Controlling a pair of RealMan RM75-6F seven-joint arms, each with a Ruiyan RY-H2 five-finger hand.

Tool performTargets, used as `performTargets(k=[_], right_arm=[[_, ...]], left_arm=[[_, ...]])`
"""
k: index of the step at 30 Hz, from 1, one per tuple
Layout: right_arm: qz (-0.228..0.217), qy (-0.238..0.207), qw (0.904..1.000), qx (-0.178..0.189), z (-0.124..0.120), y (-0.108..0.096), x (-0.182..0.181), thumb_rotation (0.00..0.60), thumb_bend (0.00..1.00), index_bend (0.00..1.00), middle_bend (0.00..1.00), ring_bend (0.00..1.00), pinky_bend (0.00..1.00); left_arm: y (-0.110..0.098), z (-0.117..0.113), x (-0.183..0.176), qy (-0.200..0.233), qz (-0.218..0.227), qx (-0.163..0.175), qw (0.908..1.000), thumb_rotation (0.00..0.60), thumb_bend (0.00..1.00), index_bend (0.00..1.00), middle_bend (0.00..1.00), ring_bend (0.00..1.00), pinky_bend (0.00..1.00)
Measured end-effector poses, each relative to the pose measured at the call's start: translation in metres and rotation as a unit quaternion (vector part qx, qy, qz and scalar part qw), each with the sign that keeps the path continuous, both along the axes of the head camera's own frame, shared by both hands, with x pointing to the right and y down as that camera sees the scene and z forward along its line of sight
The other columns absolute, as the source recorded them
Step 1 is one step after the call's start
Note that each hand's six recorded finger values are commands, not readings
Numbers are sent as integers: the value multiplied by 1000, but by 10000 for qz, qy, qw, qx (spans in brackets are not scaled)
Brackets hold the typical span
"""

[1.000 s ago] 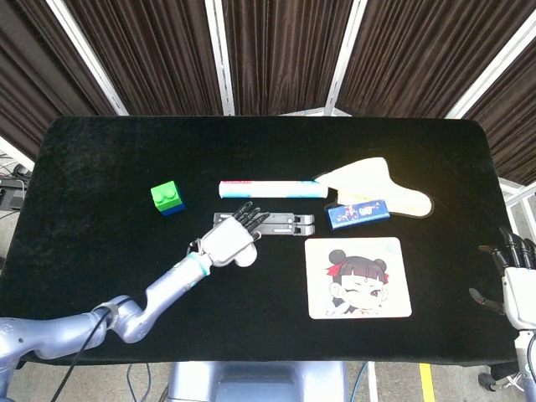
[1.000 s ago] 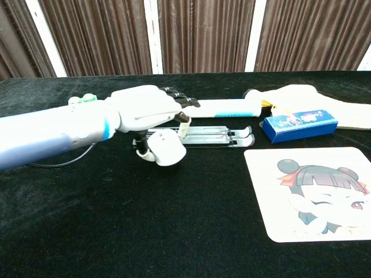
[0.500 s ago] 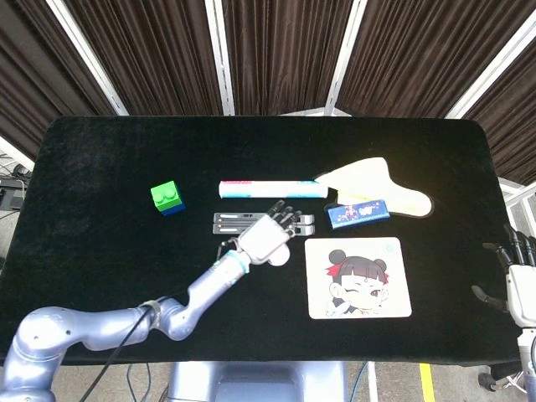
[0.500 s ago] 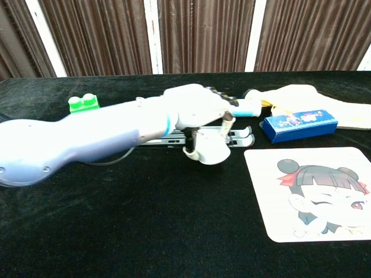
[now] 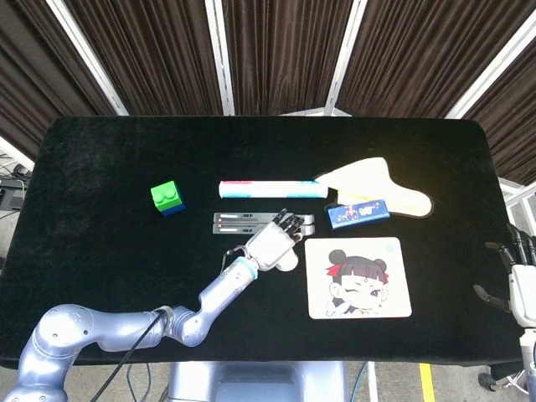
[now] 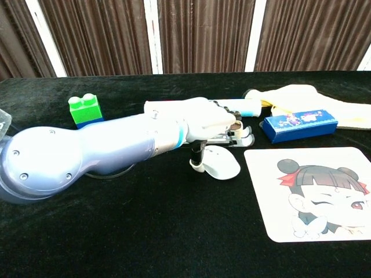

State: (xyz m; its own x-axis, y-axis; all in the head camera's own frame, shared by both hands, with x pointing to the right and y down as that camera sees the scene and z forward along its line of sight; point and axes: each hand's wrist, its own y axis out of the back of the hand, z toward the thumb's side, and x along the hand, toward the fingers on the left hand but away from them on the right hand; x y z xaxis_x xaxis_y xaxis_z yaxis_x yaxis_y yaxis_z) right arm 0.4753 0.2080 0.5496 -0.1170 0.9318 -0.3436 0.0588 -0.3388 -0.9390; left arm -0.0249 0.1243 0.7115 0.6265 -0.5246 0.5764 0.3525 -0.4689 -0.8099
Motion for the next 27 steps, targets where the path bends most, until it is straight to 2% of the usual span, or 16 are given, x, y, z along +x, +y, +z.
performTargets(k=[4,9,15,18,22,27], right_arm=[[-28,14,10000,10,0,1,-2,600,134,246,0,0,0],[-65,22,10000,24,-1,1,-4,600,134,247,0,0,0],[-96,46,9999,-6,-1,4,-6,600,134,247,0,0,0],[-113,68,9999,-71,1,6,-7,600,133,247,0,0,0],[-152,76,9998,-112,4,7,-11,600,135,246,0,0,0],[-224,102,9996,-149,6,9,-16,600,133,247,0,0,0]], left_arm=[[2,-1,-7,-109,-24,-71,9999,600,192,73,0,0,0],[0,-11,-16,-35,-102,-102,9999,600,192,70,0,0,0],[-13,-31,-44,113,-304,65,9995,600,192,70,0,0,0],[-22,-44,-72,158,-481,219,9985,600,191,70,0,0,0],[-32,-61,-129,159,-894,407,9950,600,189,70,0,0,0],[-24,-81,-202,113,-1345,532,9894,600,186,61,0,0,0]])
